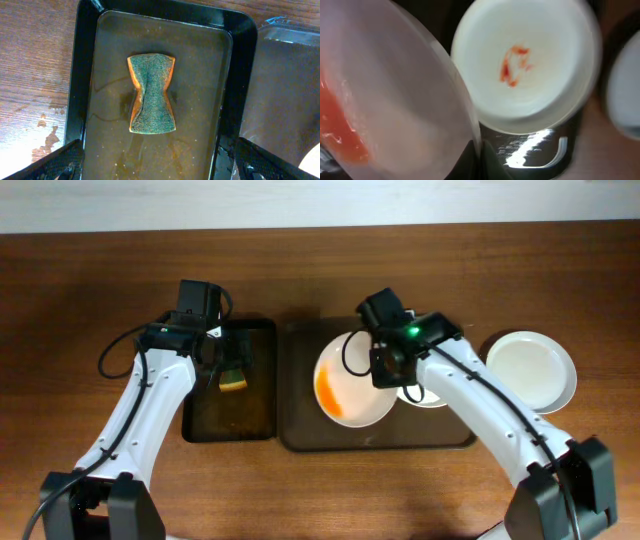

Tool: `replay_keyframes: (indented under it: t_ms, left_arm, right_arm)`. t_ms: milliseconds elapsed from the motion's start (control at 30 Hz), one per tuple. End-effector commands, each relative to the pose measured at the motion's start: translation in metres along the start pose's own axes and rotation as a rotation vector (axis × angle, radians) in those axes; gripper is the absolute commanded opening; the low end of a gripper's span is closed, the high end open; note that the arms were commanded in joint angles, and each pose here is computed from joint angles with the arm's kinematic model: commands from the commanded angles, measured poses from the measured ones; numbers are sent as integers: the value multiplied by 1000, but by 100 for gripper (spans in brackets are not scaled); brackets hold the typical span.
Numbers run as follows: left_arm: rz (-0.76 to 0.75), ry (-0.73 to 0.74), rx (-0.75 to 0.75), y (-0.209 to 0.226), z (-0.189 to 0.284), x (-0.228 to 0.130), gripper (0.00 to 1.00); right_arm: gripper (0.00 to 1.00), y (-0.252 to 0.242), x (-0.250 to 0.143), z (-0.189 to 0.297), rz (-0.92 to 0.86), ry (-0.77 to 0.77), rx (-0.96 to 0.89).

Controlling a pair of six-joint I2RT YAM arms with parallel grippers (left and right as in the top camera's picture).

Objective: Clean dirty plates on tray and stack at the side

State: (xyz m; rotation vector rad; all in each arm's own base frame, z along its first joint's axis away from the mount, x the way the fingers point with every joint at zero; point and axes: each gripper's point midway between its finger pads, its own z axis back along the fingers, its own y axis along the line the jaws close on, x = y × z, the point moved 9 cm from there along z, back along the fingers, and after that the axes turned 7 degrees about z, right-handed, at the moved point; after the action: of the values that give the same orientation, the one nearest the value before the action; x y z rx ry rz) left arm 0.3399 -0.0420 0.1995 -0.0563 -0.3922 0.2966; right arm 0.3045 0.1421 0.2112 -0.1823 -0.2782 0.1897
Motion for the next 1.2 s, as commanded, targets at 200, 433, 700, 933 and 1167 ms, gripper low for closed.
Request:
replay_keyframes:
  t_ms: [200, 433, 700, 933, 1167]
  left_arm:
    - [-4, 6, -5, 0, -1, -1, 95]
    - [-4, 6, -5, 0, -1, -1, 95]
    - [-4, 6, -6, 0, -1, -1, 95]
    - [-4, 2, -8, 0, -1, 0, 95]
    - [-5, 7, -14, -1, -1, -1, 97]
  right_arm:
    - [4, 47, 0, 79, 356, -468, -781]
    - [4, 68, -3, 89, 342, -559, -760]
    - [4, -27, 35, 18, -79, -140, 120]
    - [4, -260, -14, -21, -696, -58, 75]
    - [4, -367, -102, -60, -1068, 36, 7]
